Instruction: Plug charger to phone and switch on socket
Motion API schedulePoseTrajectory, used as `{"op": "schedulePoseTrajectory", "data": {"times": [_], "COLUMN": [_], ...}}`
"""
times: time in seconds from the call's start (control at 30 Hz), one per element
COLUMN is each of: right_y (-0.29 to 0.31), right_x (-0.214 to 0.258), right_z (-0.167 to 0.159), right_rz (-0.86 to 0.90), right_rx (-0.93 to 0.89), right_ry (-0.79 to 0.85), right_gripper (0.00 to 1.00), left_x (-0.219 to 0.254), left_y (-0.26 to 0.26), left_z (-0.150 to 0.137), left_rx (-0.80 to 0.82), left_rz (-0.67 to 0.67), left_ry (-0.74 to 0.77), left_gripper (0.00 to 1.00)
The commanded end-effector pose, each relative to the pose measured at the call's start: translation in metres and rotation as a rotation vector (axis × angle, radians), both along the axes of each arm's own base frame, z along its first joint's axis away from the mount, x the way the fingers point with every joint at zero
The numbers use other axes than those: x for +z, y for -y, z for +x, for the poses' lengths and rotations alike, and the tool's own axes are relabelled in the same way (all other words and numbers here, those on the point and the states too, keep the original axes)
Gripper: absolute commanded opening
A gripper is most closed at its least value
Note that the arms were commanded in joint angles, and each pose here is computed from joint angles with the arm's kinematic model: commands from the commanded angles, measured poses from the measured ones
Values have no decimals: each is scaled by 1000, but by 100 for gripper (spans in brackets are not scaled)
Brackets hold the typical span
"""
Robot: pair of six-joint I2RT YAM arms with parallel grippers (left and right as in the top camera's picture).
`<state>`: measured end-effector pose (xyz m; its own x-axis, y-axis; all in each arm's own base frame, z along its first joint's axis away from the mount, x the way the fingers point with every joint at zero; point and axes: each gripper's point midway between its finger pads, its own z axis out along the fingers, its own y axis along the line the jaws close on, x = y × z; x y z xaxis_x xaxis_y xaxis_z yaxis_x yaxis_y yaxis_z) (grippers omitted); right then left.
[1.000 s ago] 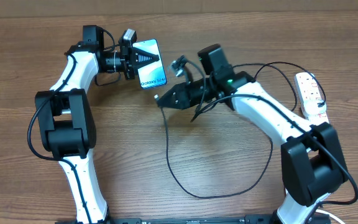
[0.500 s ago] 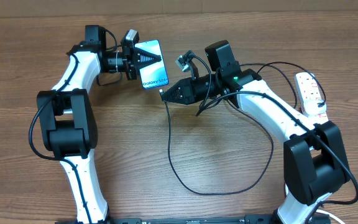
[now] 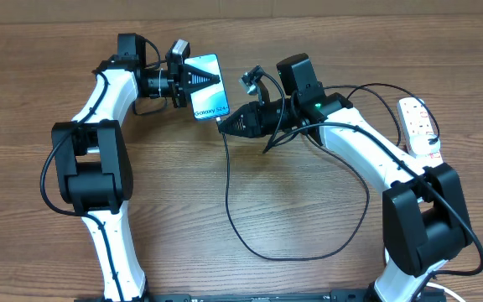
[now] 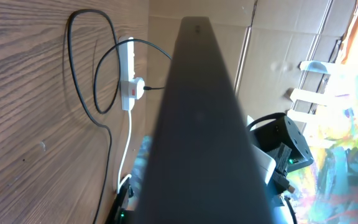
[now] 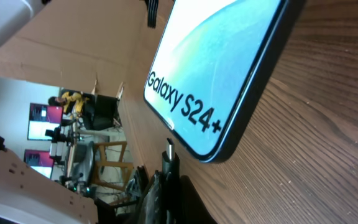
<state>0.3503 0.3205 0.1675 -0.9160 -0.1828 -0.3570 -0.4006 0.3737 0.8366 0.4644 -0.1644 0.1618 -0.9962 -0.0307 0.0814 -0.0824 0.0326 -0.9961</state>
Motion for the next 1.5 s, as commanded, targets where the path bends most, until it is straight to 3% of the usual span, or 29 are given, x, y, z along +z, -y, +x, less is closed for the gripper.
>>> {"op": "schedulePoseTrajectory", "data": {"times": [0.0,1.13,1.47], "right_y": [-1,-15,-12], "right_x": [5,10,6], "right_z": [0,1,10], "right_rz": [5,16,-9], "right_rx": [-25,-66,-154], "right_ry": [-29,-80,-147], "right_gripper": [4,4,4], "left_x": [30,30,33], "left_y": [2,2,2], "left_z": [-1,4,10], "left_rx": [-21,-16,-16], "left_rz": [-43,-31,-32], "left_ry": [64,60,36], "left_gripper": [4,4,4]}}
